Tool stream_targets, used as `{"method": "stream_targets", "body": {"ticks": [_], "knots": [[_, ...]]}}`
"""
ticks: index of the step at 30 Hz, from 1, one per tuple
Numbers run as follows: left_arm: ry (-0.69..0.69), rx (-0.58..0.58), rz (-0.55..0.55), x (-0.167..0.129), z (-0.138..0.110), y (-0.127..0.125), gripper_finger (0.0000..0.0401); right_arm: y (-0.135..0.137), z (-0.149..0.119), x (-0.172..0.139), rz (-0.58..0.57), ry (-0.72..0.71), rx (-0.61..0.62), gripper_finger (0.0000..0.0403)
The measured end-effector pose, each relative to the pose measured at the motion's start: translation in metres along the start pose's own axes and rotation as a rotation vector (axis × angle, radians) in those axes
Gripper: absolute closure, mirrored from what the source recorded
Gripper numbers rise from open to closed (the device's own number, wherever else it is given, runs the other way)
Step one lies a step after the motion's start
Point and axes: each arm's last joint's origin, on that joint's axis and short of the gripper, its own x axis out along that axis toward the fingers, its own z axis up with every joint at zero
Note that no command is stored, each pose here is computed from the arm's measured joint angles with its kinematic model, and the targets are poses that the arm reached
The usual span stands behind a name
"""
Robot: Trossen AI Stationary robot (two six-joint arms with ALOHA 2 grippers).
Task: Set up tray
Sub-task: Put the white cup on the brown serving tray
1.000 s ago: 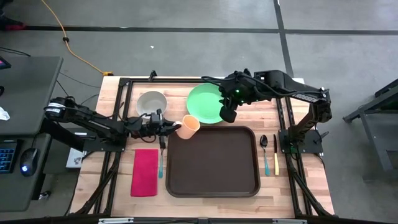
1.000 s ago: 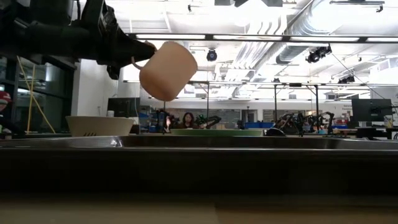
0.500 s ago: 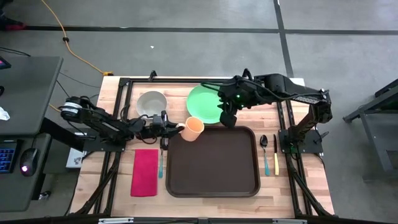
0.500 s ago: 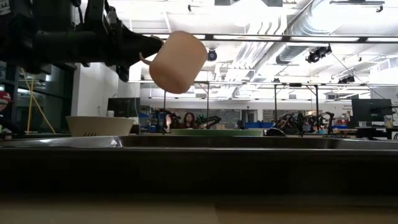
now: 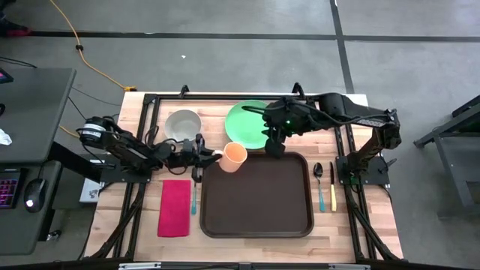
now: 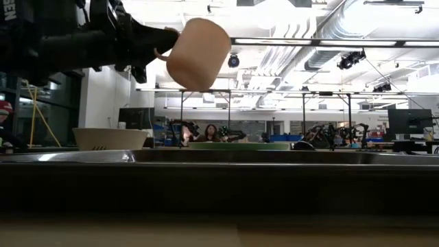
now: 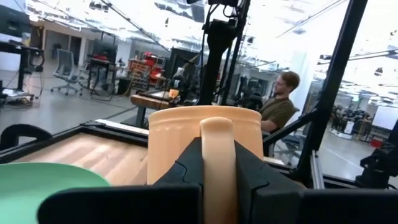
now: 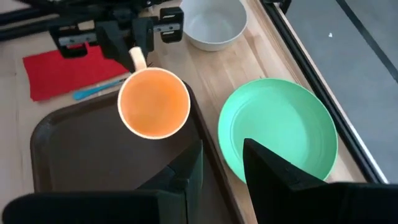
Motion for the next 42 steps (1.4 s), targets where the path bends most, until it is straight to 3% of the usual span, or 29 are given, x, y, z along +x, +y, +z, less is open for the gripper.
{"method": "stream_targets", "body": {"ticks": [3,6,12,15,18,26,32,37,42], "knots": [[-0.007,-0.001,-0.003,0.003,0.001,-0.001,0.0317,0.001,0.002,0.004,0.001,-0.007,0.033,0.0309],[-0.023,0.020,-0.036,0.008,0.004,-0.003,0.0327,0.005,0.005,0.015,0.009,0.000,0.057,0.0308],[-0.047,0.044,-0.097,0.015,0.009,-0.007,0.0340,0.001,0.003,0.048,0.002,0.135,0.057,0.0308],[-0.051,0.042,-0.105,0.016,0.010,-0.007,0.0325,-0.008,0.002,0.054,-0.009,0.190,0.079,0.0308],[-0.052,0.041,-0.110,0.016,0.010,-0.009,0.0314,-0.016,0.005,0.056,0.038,0.196,0.116,0.0308],[-0.071,0.060,-0.154,0.022,0.013,-0.012,0.0341,-0.017,0.014,0.065,0.192,0.176,0.169,0.0308],[-0.085,0.062,-0.156,0.024,0.016,-0.012,0.0310,-0.012,0.012,0.086,0.260,0.251,0.153,0.0308],[-0.084,0.062,-0.161,0.024,0.016,-0.013,0.0341,-0.010,0.012,0.089,0.290,0.259,0.150,0.0308],[-0.084,0.063,-0.161,0.024,0.016,-0.013,0.0338,-0.009,0.012,0.088,0.307,0.261,0.149,0.0308]]}}
